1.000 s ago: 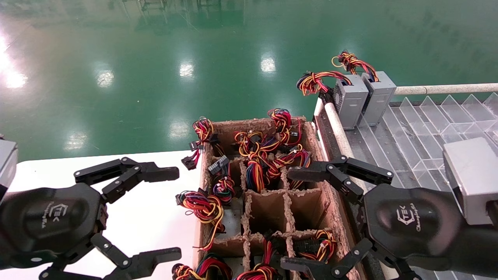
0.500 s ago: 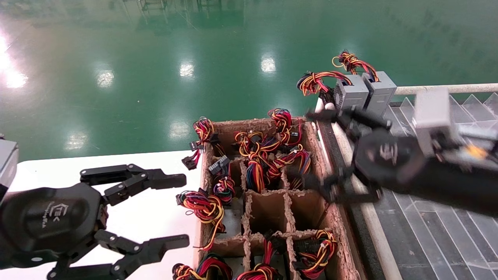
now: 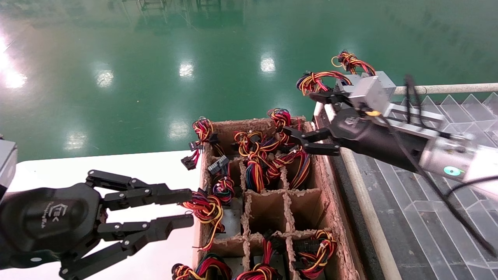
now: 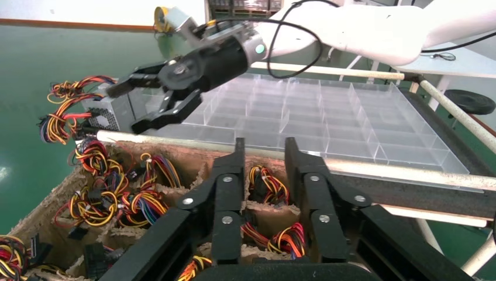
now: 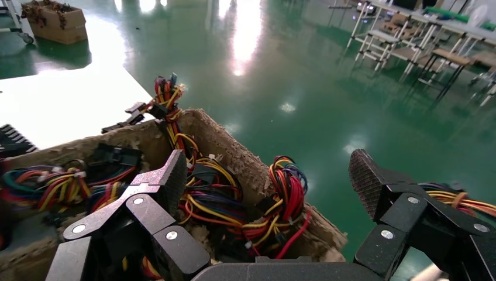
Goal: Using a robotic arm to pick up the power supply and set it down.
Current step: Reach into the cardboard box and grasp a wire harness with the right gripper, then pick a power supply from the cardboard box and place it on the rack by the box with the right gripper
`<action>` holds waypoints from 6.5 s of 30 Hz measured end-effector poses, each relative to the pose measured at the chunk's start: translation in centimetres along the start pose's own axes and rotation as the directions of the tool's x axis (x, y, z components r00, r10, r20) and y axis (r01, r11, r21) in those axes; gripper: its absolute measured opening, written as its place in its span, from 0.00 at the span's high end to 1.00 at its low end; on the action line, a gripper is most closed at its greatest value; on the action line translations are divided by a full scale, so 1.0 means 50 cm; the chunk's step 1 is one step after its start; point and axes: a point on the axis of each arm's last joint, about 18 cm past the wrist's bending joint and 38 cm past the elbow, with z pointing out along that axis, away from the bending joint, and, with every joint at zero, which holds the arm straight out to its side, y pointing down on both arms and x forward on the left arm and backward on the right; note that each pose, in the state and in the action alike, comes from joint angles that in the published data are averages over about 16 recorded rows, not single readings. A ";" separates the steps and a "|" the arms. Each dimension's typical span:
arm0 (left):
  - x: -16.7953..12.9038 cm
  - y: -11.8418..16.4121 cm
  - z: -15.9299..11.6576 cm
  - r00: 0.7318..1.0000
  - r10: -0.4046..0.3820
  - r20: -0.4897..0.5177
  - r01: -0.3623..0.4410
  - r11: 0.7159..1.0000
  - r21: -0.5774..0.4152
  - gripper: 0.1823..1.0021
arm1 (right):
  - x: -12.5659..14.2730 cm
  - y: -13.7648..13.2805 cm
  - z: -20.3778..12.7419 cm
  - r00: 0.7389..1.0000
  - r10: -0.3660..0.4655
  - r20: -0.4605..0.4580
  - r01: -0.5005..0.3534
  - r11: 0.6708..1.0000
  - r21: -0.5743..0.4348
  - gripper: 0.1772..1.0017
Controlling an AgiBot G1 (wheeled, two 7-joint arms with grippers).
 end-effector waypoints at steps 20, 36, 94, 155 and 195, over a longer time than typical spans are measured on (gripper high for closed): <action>0.000 0.000 0.000 1.000 0.000 0.000 0.000 1.000 0.000 0.98 | 0.039 0.071 0.125 0.994 0.085 -0.067 -0.089 0.994 -0.057 0.18; 0.000 0.000 0.000 1.000 0.000 0.000 0.000 1.000 0.000 0.99 | 0.042 0.089 0.136 0.995 0.077 -0.057 -0.082 0.993 -0.085 0.59; 0.000 0.000 0.000 1.000 0.000 0.000 0.000 1.000 0.000 0.99 | 0.193 -0.377 -0.118 0.771 -0.578 -0.269 0.586 0.808 -0.058 0.93; 0.000 0.000 0.000 1.000 0.000 0.000 0.000 1.000 0.000 0.99 | 0.264 -0.116 -0.091 0.883 -0.406 -0.238 0.359 0.908 -0.217 0.93; 0.000 0.000 0.000 1.000 0.000 0.000 0.000 1.000 0.000 0.99 | 0.272 -0.123 -0.079 0.906 -0.343 -0.248 0.316 0.938 -0.145 0.68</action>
